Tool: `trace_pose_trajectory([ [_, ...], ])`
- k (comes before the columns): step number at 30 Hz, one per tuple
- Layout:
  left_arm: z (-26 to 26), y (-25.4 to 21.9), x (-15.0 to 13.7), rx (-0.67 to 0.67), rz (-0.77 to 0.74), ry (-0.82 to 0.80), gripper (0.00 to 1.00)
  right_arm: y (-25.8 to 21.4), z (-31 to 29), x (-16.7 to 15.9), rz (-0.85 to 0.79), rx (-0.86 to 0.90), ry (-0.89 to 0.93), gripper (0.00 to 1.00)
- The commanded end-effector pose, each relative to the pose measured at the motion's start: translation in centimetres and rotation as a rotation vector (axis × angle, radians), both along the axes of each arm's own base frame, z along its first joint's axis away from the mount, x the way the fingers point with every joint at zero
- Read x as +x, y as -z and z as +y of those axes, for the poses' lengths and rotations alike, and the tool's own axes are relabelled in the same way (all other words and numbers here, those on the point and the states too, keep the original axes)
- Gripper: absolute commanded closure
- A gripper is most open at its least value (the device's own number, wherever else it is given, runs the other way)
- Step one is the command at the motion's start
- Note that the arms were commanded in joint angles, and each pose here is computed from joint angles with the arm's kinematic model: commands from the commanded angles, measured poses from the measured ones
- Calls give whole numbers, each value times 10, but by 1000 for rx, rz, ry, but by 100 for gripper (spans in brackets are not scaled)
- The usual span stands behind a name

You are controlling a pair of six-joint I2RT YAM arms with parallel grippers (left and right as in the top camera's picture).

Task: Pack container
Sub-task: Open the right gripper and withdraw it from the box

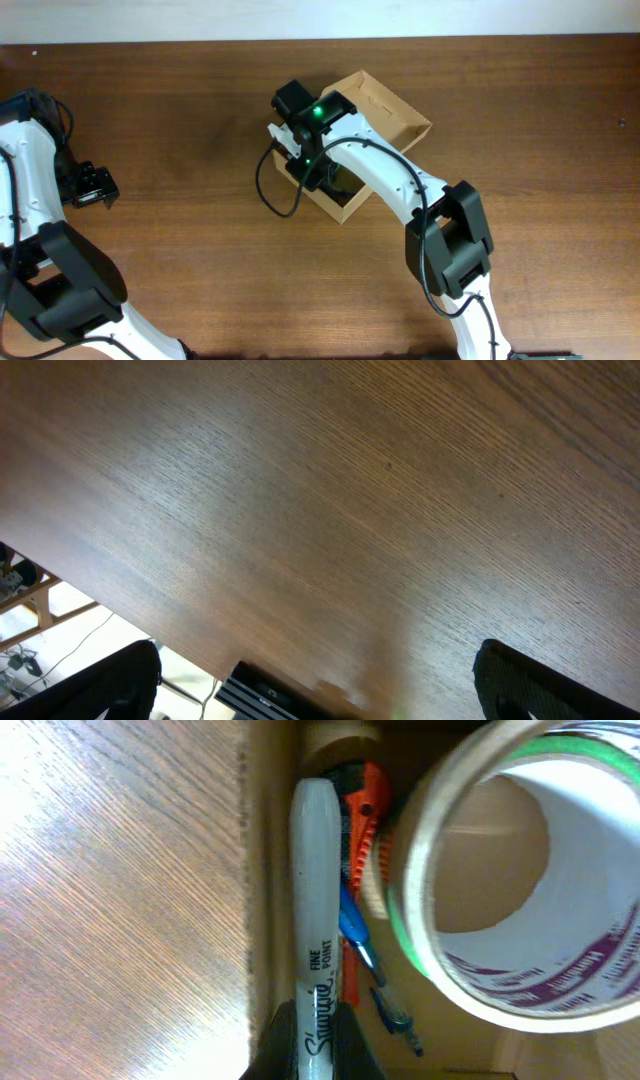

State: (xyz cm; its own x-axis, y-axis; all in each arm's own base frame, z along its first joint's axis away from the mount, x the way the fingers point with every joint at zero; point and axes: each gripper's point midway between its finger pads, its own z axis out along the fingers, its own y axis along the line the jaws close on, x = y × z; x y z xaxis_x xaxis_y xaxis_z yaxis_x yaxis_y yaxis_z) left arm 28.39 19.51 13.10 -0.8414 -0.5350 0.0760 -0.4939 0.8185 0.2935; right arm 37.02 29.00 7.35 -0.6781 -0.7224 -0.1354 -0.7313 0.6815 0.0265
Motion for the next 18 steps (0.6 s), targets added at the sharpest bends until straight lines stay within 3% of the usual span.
trace_pose_trajectory([
  [1, 1, -1, -1, 0, 2, 13, 0, 15, 5, -6, 36, -6, -18, 92],
  [3, 1, -1, -1, 1, 2, 13, 0, 15, 4, -5, 32, -6, -16, 72],
  [4, 1, -1, -1, 0, 2, 13, 0, 14, 1, -1, 18, -20, -12, 69],
  [10, 1, -1, -1, 0, 2, 13, 0, -35, -13, 20, -83, -17, 27, 69],
  [18, 3, -2, -2, 9, 6, 18, 0, -233, -62, 42, -477, 138, 203, 68],
])
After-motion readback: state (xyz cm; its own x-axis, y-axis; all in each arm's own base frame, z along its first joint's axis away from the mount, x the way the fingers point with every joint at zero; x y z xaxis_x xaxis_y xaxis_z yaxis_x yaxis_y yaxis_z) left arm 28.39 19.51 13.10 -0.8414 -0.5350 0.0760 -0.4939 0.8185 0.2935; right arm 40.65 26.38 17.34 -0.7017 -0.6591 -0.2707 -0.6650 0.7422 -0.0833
